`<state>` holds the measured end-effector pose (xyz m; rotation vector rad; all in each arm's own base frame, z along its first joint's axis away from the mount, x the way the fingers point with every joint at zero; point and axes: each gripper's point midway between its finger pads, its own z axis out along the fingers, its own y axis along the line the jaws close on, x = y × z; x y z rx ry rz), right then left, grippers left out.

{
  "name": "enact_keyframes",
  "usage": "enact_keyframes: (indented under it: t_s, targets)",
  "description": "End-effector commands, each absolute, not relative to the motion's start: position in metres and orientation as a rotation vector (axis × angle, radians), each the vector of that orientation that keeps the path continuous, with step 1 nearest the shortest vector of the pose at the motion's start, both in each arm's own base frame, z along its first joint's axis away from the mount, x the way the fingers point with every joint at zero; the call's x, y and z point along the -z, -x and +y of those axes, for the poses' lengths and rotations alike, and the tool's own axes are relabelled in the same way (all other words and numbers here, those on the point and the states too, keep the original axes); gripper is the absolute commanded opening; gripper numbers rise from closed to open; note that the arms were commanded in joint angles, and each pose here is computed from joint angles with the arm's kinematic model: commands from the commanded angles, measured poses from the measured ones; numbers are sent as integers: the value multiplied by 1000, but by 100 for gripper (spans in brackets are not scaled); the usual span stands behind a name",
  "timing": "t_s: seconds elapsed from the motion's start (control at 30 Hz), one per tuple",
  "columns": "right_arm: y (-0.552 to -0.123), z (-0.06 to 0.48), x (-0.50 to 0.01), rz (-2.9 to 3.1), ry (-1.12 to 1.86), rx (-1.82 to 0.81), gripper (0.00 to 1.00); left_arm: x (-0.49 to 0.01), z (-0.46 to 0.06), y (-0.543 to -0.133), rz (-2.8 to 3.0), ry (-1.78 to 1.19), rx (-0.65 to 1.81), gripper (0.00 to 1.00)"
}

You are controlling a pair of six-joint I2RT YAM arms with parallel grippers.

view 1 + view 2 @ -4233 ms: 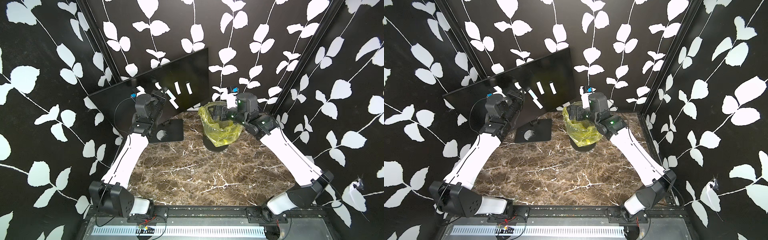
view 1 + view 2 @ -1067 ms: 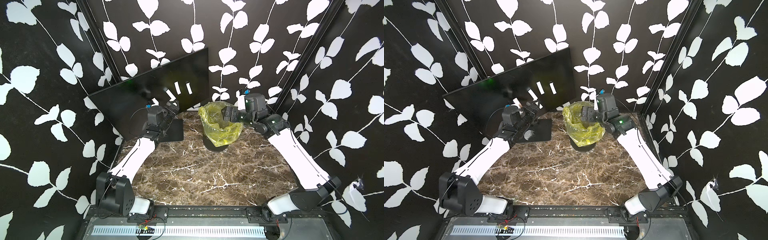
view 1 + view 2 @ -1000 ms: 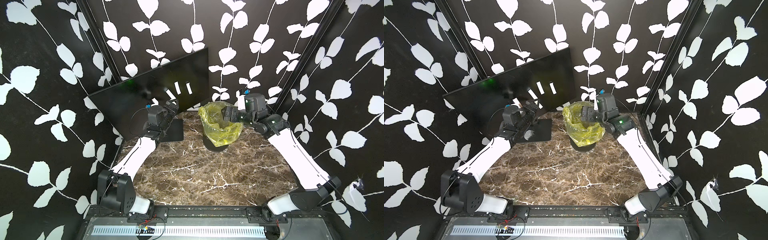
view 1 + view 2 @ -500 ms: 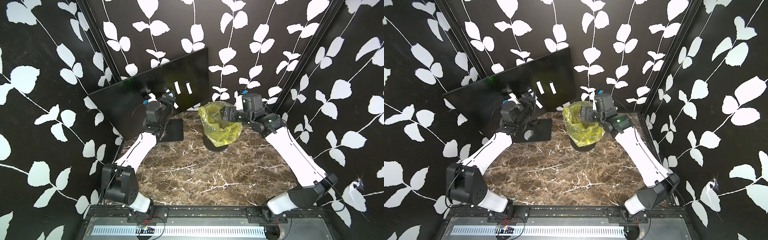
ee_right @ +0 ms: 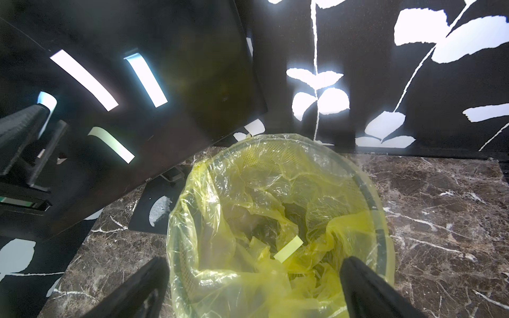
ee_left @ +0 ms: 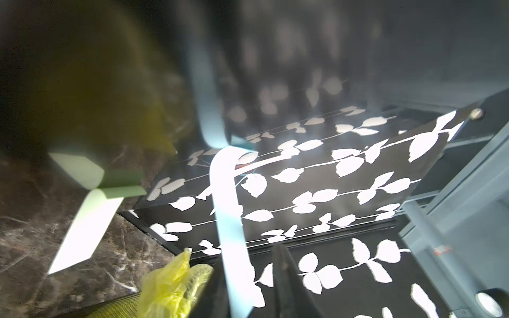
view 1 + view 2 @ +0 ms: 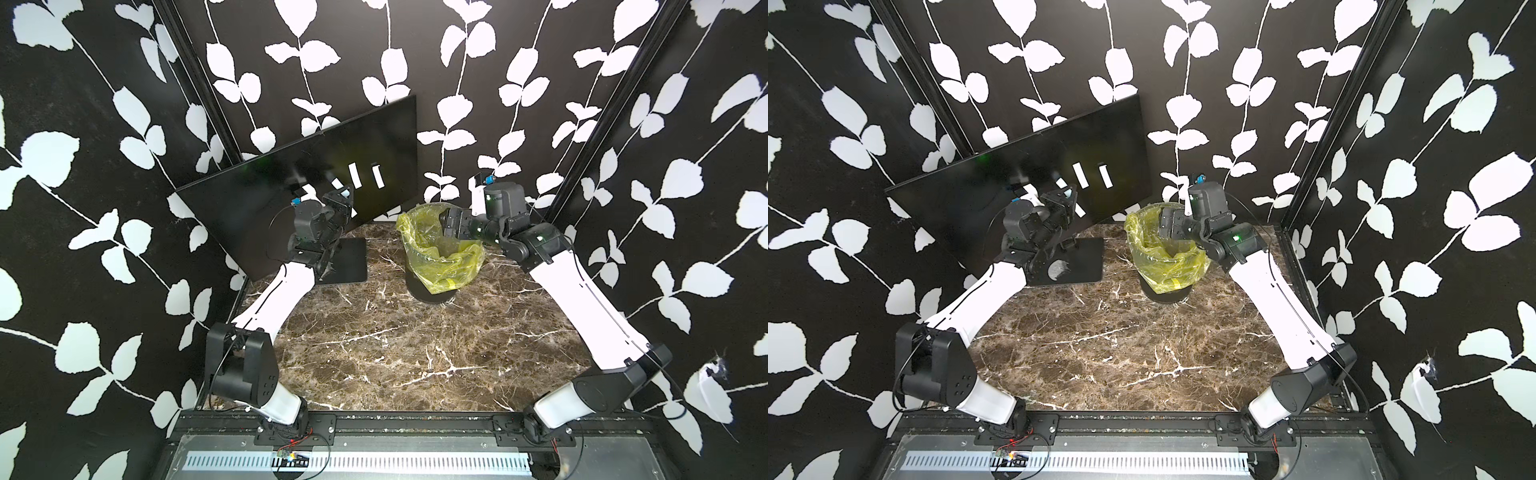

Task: Remove the sticky note from the monitor
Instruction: Tear off the sticky note from the monitor, then place the sticky note in the trash bin.

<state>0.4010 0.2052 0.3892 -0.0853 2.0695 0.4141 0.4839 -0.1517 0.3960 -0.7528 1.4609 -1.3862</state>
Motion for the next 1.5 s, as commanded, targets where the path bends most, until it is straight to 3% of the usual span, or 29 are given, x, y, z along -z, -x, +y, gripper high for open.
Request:
enact_keyframes:
  t_s: [0.0,0.1,0.6,0.93,1.2,1.47]
  targets:
    - [-407,210,-400,2030,84,-427,98,-403,-138,-486,1421,774,1364,10]
    - [-408,211,-399,2032,83,-428,98,-401,-136,-484,1421,781,1355,0]
    - [-407,211,-400,2037,83,-429,98,-406,-131,-452,1427,750,1256,0]
    - [-402,206,-400,2042,80,-417,98,-401,-165,-432,1514,657,1243,0]
    - [-401,172,-406,2044,29,-278,98,-422,-270,-398,1800,145,1145,0]
    - [-399,137,-415,2021,-56,-254,98,-377,-343,-368,2113,-380,874,0]
